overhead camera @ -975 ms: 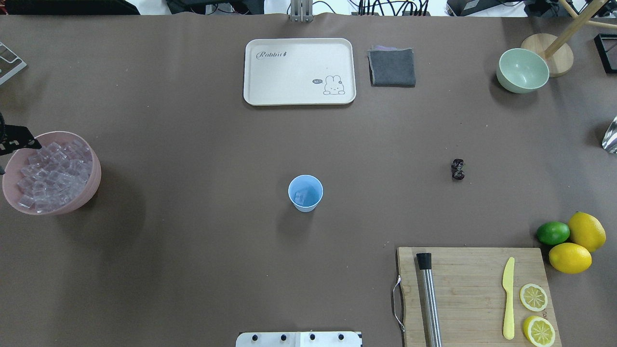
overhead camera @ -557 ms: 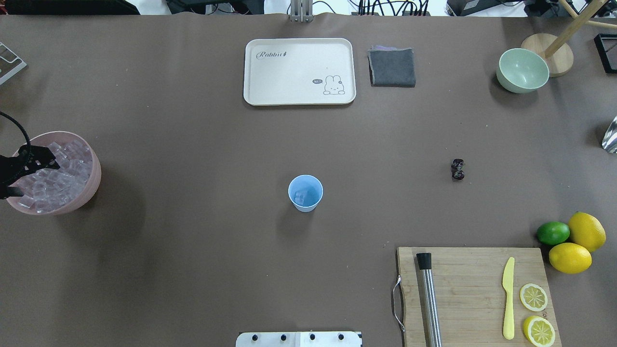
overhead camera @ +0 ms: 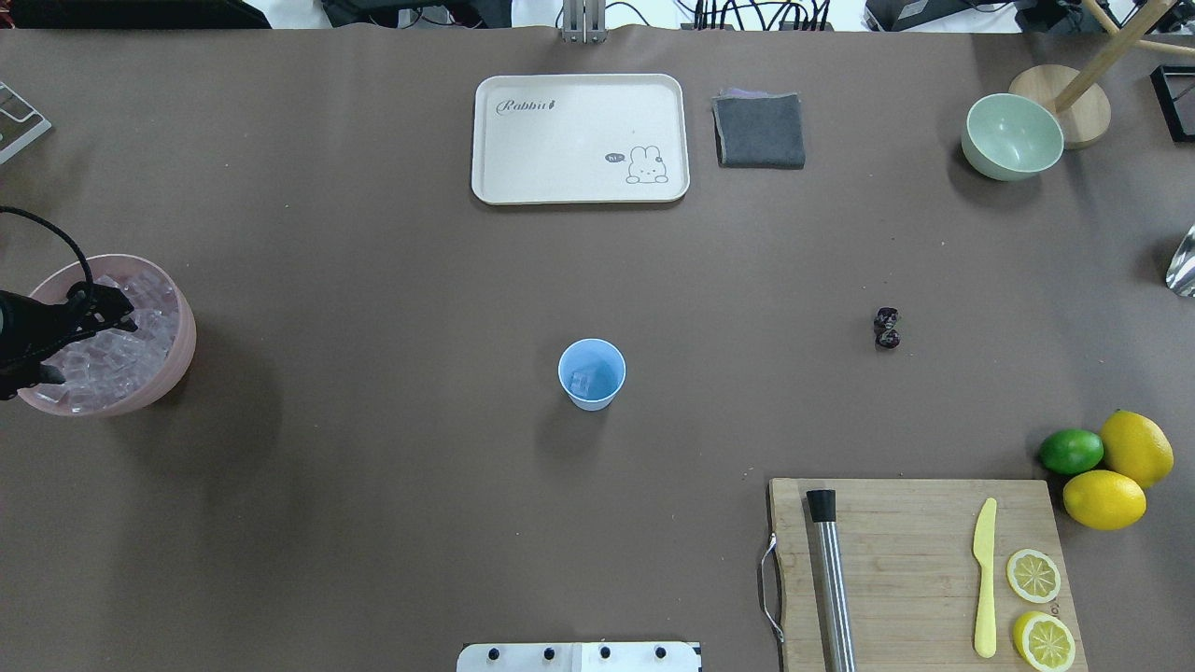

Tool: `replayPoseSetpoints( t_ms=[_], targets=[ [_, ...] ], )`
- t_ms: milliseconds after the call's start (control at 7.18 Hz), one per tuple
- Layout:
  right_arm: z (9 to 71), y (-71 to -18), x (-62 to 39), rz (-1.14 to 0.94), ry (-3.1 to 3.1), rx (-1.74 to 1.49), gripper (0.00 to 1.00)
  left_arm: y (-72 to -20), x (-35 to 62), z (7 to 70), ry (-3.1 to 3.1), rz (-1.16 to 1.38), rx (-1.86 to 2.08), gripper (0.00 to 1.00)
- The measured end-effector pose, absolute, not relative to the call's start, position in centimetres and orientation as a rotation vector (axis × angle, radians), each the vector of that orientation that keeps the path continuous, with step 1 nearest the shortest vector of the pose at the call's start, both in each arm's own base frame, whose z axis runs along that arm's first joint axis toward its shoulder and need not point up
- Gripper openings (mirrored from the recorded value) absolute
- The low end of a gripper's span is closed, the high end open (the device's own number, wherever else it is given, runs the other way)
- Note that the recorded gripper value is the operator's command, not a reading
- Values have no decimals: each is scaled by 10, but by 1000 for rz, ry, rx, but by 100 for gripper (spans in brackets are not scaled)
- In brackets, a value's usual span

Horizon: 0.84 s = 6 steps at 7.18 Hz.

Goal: Put ice and cherries in cup
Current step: 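Lower the left gripper into the bowl and grasp another ice cube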

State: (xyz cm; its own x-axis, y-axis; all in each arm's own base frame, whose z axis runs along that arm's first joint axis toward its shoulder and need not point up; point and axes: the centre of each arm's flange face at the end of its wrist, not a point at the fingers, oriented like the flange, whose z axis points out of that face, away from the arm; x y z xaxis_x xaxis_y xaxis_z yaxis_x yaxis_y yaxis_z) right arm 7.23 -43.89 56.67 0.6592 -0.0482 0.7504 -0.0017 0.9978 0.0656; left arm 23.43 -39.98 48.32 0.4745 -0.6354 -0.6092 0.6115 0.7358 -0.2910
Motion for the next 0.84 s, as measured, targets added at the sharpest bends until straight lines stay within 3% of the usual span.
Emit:
replayPoseSetpoints(
  t_ms=[835],
  targets=[
    [561, -439, 72, -31, -849, 73, 100, -416, 257, 483, 708, -769, -59, 97]
  ],
)
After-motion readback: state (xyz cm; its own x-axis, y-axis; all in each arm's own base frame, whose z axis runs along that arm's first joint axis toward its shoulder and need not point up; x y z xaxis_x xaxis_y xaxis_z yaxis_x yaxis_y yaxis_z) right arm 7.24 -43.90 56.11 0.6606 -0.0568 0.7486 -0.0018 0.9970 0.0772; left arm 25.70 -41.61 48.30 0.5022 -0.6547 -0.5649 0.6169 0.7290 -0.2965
